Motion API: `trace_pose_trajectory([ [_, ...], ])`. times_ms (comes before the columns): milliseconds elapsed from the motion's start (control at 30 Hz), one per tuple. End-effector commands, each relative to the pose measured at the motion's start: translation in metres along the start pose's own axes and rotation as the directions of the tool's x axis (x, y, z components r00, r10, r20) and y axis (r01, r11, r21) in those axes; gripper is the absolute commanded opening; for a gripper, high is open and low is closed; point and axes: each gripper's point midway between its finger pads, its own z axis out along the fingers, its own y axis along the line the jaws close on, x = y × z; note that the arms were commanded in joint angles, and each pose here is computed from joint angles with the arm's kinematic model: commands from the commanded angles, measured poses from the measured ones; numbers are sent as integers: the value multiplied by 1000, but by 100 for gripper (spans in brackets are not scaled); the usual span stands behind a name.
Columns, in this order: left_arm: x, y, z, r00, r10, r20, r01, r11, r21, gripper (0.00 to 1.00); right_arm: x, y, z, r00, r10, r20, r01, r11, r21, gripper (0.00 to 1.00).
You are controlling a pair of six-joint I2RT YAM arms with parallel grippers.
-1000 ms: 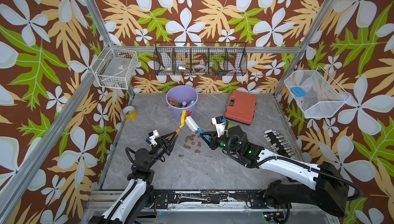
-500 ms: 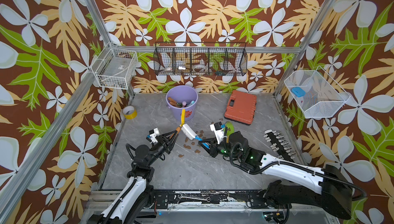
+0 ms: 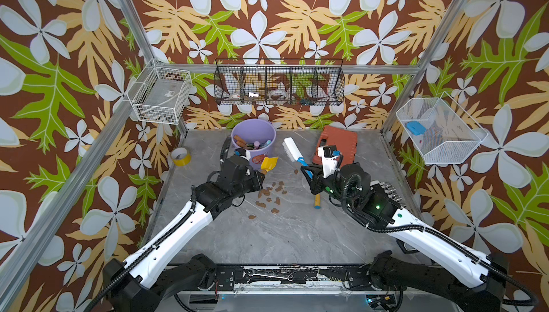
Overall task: Brush the soil off the hand trowel and place it into the bucket
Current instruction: Brush off the soil from the hand trowel.
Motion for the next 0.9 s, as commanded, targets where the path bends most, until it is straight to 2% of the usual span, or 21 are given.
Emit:
trace_pose_trajectory([
  [0, 4, 39, -8, 967, 253, -18, -248, 927, -281, 0, 27, 5, 13, 992, -19, -125, 15, 999, -35, 0],
  [167, 5, 27, -9, 949, 316, -3, -307, 919, -247, 0, 66, 18, 39, 951, -23, -308, -9, 995, -101, 0],
  [367, 12, 24, -10, 925, 380, -22, -372, 891, -262, 0, 84, 35, 48, 920, -47, -388, -33, 980, -198, 0],
  [500, 21, 17, -8, 891, 453, -40, -444, 848, -290, 0, 96, 33, 55, 899, -59, -434, -28, 981, -192, 0],
  [600, 25, 13, -6, 884, 466, -44, -459, 842, -284, 0, 105, 11, 66, 877, -59, -478, 9, 994, -106, 0],
  [767, 26, 16, -11, 887, 462, -25, -449, 847, -283, 0, 80, -30, 68, 911, -6, -412, 17, 1000, 24, 0],
  [867, 21, 16, -17, 890, 456, 10, -436, 856, -277, 0, 63, -7, 60, 931, -13, -365, -16, 997, -77, 0],
])
